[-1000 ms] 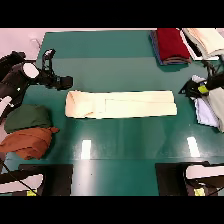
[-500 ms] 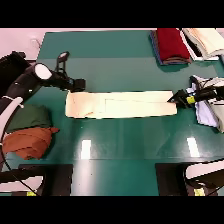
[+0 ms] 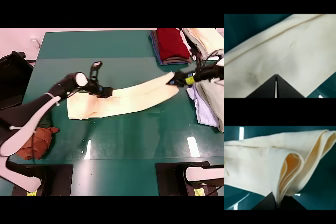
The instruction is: Fold the shirts.
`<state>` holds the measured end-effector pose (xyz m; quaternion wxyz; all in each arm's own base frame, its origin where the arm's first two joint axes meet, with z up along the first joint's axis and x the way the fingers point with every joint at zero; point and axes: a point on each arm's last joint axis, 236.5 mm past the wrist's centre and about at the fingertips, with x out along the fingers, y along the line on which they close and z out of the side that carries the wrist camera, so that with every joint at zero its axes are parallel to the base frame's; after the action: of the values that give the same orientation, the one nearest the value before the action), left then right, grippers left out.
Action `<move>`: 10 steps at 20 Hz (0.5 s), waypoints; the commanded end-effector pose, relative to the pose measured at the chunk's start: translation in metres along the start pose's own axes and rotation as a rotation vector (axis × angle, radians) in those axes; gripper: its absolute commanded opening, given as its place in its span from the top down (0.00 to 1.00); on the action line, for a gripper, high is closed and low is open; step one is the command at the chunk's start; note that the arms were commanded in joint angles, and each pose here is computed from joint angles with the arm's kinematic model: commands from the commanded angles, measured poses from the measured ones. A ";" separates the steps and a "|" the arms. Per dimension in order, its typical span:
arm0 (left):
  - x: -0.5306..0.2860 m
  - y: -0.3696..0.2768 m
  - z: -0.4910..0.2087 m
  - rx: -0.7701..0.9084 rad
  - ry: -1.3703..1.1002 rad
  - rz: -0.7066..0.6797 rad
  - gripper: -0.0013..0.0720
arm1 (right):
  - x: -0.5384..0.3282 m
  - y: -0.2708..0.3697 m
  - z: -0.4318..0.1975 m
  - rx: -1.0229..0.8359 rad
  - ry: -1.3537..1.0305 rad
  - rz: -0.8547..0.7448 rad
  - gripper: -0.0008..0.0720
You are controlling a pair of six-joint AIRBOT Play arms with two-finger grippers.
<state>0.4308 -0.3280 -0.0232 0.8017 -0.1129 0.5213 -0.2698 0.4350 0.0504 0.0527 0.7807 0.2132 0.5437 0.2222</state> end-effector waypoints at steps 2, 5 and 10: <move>0.050 -0.033 -0.009 0.051 0.061 -0.039 0.96 | -0.041 0.102 0.023 -0.178 -0.111 0.034 0.96; 0.064 -0.043 -0.007 0.063 0.063 -0.053 0.96 | -0.045 0.156 0.022 -0.260 -0.122 0.078 0.96; 0.066 -0.037 -0.002 0.014 0.053 -0.048 0.96 | -0.032 0.213 0.012 -0.337 -0.115 0.138 0.96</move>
<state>0.4345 -0.3927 -0.0562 0.7817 -0.1013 0.5360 -0.3023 0.4190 0.1738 0.1871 0.8190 0.1322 0.4504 0.3300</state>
